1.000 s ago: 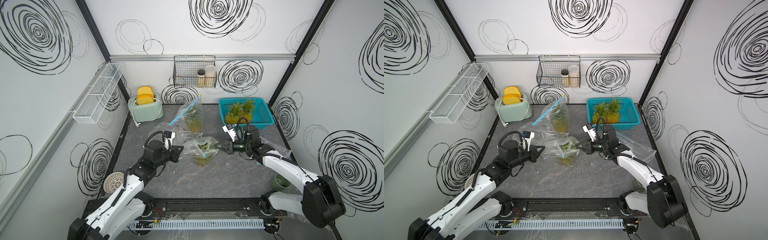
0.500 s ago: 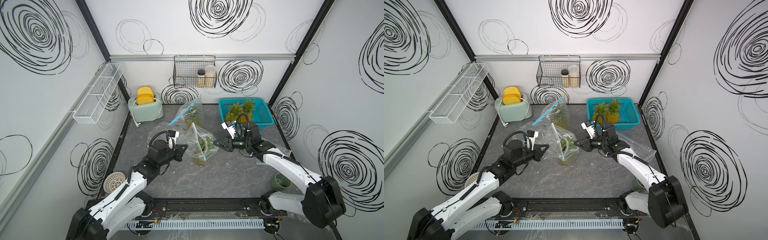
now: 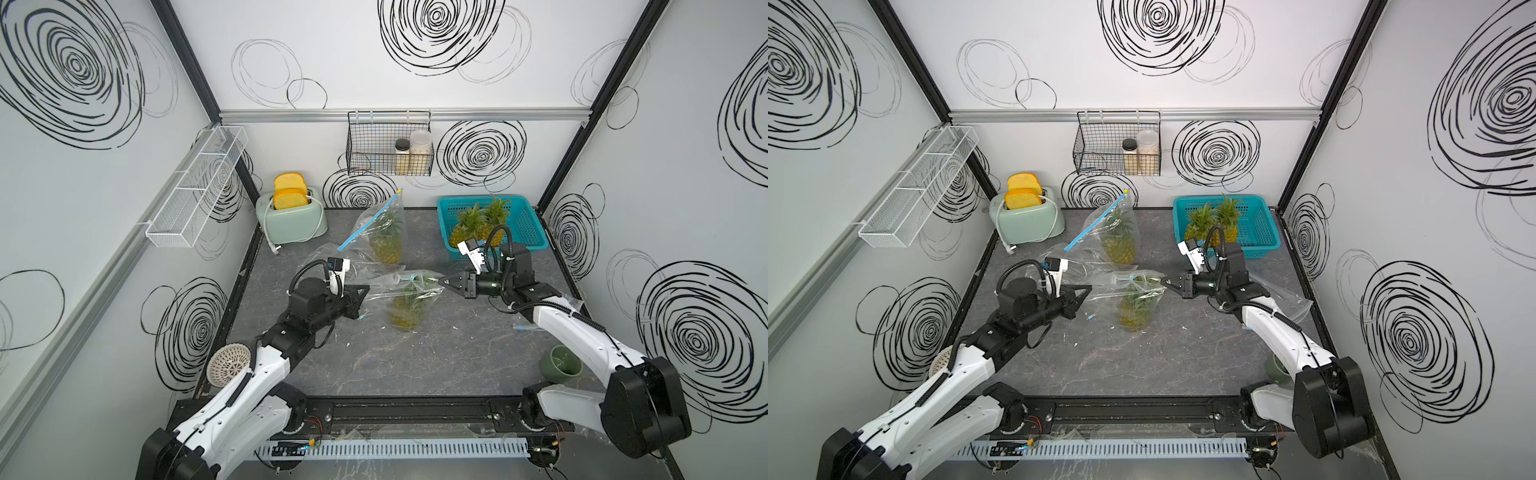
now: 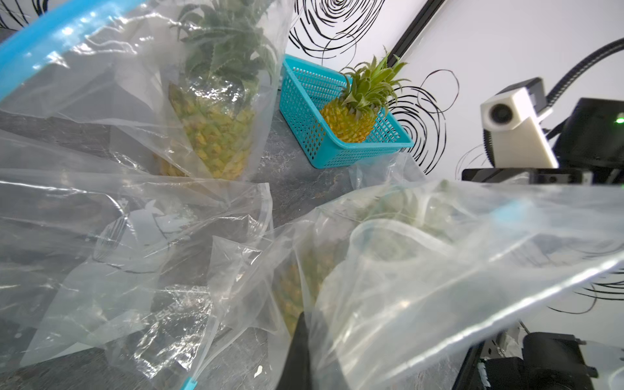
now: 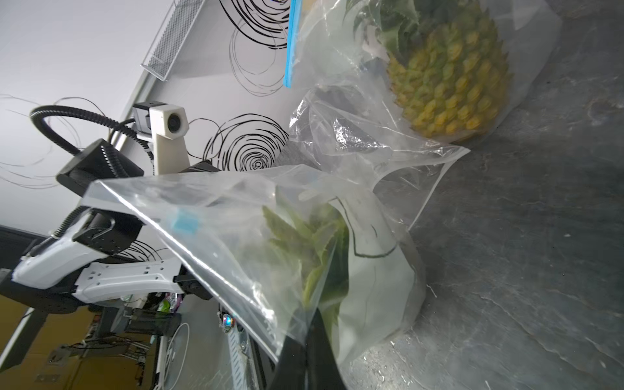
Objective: Open the zip-top bag and take out the pineapple
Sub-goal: Open the zipper of the food storage bag at the center of the board, then pick up the pineapple from the zipper food storage bag.
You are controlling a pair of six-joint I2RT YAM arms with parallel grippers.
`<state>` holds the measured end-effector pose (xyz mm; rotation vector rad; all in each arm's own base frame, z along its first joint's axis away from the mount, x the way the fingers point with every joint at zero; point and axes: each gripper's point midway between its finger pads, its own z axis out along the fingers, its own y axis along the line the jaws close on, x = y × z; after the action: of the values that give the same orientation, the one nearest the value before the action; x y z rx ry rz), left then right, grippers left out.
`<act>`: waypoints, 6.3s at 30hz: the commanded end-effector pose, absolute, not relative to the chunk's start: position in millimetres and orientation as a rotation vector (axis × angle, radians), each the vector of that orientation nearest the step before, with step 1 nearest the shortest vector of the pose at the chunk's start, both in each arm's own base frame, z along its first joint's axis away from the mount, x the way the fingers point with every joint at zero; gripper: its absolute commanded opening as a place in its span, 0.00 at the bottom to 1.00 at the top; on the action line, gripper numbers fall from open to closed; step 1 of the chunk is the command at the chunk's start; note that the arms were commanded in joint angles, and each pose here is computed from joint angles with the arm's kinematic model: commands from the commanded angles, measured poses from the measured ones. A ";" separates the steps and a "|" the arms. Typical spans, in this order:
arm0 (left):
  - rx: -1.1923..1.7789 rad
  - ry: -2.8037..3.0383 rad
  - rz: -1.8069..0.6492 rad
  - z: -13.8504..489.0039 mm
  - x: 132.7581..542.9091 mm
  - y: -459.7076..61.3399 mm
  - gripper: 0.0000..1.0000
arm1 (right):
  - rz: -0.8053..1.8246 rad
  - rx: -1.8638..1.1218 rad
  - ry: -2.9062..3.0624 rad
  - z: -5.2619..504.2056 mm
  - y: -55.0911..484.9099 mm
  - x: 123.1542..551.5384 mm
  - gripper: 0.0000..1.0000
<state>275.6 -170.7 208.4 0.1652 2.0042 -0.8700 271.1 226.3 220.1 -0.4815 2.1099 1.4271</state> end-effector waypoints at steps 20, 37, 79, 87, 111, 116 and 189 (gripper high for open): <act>0.179 1.883 -0.958 251.8 271.8 -188.9 0.00 | 1.468 -0.684 1.906 290.3 244.5 250.1 0.02; 0.225 1.833 -1.068 238.1 261.1 -223.2 0.00 | 1.085 -0.668 2.094 275.9 240.0 261.4 0.40; 0.175 1.792 -1.023 236.0 251.2 -206.3 0.00 | 0.555 -0.734 2.392 226.1 299.1 262.7 0.49; 0.165 1.800 -1.037 230.6 250.1 -206.6 0.00 | 0.596 -0.756 2.456 214.4 303.0 251.9 0.49; 0.147 1.800 -1.021 229.5 247.4 -200.5 0.00 | 0.648 -0.648 2.334 214.6 301.5 255.4 0.00; 0.121 1.804 -1.027 228.5 246.2 -197.4 0.49 | 0.781 -0.619 2.232 248.1 294.0 257.9 0.00; 0.111 2.016 -0.679 122.0 308.2 -252.5 0.00 | 1.292 -0.588 1.793 460.5 293.9 217.5 0.00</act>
<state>299.6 -272.8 162.8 0.1478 1.8655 -0.8709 235.0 302.3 390.6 -0.5642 2.0277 1.2099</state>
